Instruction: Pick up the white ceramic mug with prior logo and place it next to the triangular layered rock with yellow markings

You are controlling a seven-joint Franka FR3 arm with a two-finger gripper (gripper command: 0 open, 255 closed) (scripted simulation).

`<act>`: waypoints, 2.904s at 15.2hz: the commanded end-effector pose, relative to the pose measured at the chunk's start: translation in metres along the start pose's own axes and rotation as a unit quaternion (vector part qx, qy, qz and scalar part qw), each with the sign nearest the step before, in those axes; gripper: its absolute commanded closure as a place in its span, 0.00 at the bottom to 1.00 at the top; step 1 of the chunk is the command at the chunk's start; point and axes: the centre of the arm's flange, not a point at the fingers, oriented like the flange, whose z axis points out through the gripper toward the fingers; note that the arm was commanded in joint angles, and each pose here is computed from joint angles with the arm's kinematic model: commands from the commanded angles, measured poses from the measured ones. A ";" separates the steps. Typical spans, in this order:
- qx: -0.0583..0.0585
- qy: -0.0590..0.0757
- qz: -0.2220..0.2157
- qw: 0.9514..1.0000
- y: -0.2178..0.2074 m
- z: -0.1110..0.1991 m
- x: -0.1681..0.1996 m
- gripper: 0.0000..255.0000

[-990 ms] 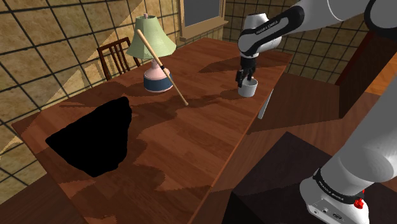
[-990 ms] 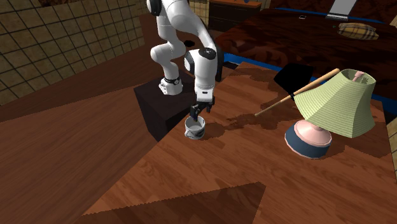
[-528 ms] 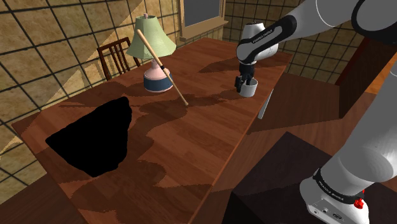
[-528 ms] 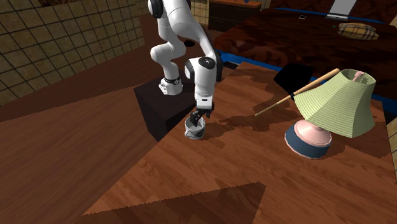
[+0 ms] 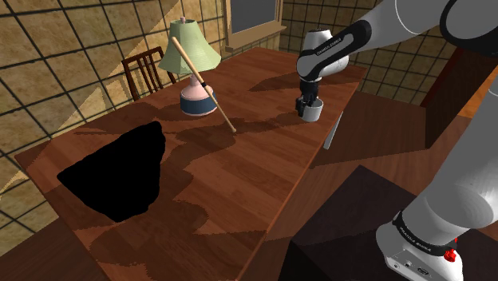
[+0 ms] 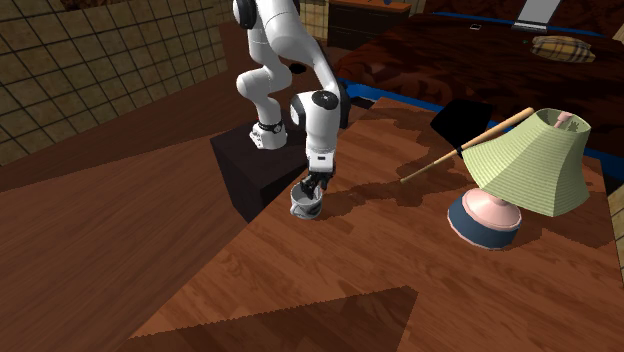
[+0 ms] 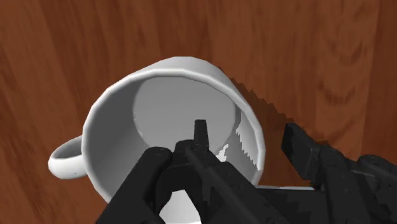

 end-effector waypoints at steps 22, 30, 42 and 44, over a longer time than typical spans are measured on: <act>0.000 0.000 0.000 1.000 0.003 -0.068 -0.001 1.00; 0.000 0.000 0.000 1.000 0.005 -0.111 -0.002 1.00; 0.000 0.000 0.000 1.000 0.008 -0.174 -0.004 1.00; 0.000 0.000 0.000 1.000 0.009 -0.184 -0.004 1.00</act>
